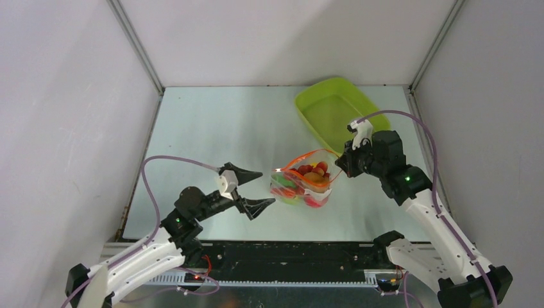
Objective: Place the food in the zip-top bag and seal the zipper
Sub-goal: Adjust the zipper food storage bag at the center of the board.
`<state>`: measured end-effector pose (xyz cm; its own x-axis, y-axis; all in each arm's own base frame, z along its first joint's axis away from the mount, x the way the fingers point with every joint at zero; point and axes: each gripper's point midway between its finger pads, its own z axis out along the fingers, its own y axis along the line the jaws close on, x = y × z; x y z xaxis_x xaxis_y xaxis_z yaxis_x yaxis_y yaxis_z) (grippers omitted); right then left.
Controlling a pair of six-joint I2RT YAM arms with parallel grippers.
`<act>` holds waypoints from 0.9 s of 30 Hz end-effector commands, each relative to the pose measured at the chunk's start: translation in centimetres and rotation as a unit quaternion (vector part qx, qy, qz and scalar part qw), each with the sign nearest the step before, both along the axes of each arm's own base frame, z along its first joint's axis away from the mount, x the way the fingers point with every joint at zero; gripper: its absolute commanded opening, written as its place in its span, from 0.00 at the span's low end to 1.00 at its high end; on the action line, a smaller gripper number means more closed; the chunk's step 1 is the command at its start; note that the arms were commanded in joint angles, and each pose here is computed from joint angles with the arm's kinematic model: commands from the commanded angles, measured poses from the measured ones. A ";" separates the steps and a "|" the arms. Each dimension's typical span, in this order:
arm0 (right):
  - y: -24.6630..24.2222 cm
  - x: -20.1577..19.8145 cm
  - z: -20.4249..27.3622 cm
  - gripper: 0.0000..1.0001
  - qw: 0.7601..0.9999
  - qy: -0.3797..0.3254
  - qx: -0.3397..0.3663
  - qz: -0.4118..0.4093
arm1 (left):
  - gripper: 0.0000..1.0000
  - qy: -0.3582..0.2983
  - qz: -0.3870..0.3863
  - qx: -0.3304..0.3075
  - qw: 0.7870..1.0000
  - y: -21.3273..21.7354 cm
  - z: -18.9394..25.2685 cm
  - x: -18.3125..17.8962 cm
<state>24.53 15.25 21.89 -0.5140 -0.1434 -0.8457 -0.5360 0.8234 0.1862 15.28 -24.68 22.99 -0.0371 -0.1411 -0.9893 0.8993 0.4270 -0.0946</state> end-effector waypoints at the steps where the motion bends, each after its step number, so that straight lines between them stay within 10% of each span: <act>1: 0.3 -0.1 1.0 0.00 1.000 -0.017 0.011 0.016 | 1.00 -0.085 -0.029 -0.006 0.996 -0.3 3.2 -0.3; 19: 0.1 -0.6 1.2 0.00 0.999 -0.030 0.001 0.037 | 0.97 -0.060 -0.148 0.032 0.987 -4.2 2.3 3.4; 23: 0.2 -0.6 1.3 0.00 0.999 -0.032 0.002 0.038 | 0.77 -0.048 -0.162 0.039 0.985 -4.7 1.7 3.9; 27: 0.0 -0.2 1.0 0.00 0.999 -0.030 -0.004 0.031 | 0.22 -0.037 -0.187 0.046 0.981 -5.4 1.3 4.0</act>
<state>23.98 15.33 22.33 -0.4785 -0.1787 -0.8597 -0.5909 0.7897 0.1648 19.57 -29.40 21.96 -0.0579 -0.0048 -0.9983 0.9872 0.1484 -0.0580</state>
